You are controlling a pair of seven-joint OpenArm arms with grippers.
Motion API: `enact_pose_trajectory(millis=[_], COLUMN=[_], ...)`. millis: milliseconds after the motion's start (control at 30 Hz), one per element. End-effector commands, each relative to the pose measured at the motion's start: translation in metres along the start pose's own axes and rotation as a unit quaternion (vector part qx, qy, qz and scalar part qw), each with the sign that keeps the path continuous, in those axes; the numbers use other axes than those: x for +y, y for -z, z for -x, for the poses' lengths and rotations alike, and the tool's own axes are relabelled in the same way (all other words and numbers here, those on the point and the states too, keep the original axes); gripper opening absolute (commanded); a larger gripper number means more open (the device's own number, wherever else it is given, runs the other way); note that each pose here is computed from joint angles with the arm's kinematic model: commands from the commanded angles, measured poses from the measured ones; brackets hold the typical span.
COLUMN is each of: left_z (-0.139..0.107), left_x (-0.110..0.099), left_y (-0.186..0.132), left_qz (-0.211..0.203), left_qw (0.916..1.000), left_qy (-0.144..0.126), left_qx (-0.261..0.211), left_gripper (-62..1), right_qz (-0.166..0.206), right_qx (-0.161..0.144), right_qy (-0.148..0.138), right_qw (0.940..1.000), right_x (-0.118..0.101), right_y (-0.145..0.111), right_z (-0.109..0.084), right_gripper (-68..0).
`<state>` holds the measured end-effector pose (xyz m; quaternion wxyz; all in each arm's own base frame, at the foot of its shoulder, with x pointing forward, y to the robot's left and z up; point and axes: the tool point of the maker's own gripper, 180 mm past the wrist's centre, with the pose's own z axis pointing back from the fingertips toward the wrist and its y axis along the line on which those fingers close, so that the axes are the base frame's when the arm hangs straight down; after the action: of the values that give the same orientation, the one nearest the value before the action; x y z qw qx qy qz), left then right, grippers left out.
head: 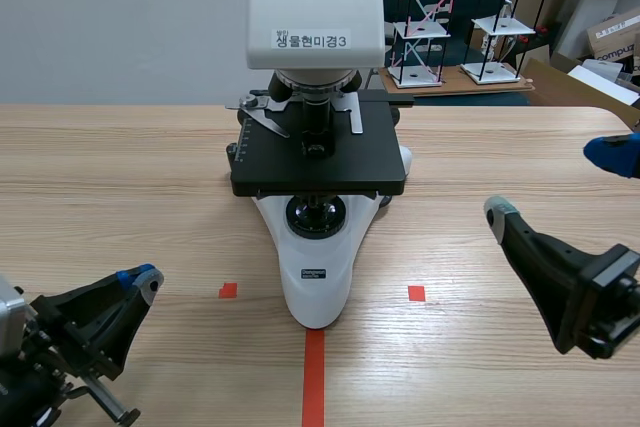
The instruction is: Point at the diaphragm
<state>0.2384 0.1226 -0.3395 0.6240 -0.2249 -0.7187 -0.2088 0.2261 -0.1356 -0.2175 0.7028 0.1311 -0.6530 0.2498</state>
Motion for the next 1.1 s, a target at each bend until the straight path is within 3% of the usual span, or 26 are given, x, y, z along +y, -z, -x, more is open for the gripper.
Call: enact_pose_trajectory(millis=[0, 100, 467, 633, 833, 1067], left_z=[-0.012, -0.014, -0.018, -0.031, -0.021, -0.01], left_x=[0.0, 0.003, 0.003, 0.003, -0.006, -0.014], left_y=[0.012, 0.019, 0.031, 0.026, 0.027, 0.036], left_qz=[0.002, -0.001, 0.009, 0.004, 0.022, 0.042], left_qw=[0.9995, 0.9991, 0.9985, 0.9954, 0.9937, 0.9923], left_qy=[0.01, 0.024, 0.03, 0.037, 0.06, 0.064], left_qx=[-0.029, -0.036, -0.045, -0.088, -0.093, -0.096], left_gripper=[-57.9, -57.9, -58.0, -58.0, -58.0, -58.0], right_qz=[0.001, 0.001, 0.001, 0.001, 0.001, 0.001], right_qx=[-0.015, -0.015, -0.015, -0.015, -0.015, -0.015], right_qy=[0.001, 0.001, 0.001, 0.001, 0.001, 0.001], right_qw=[0.9999, 0.9999, 0.9999, 0.9999, 0.9999, 0.9999], right_x=[0.0, 0.0, 0.0, 0.0, 0.0, 0.0], right_y=[0.001, 0.001, 0.001, 0.001, 0.001, 0.001], right_z=[-0.008, -0.008, -0.008, -0.008, -0.008, -0.008], right_gripper=[-5.4, -5.4, -5.4, -5.4, -5.4, -5.4])
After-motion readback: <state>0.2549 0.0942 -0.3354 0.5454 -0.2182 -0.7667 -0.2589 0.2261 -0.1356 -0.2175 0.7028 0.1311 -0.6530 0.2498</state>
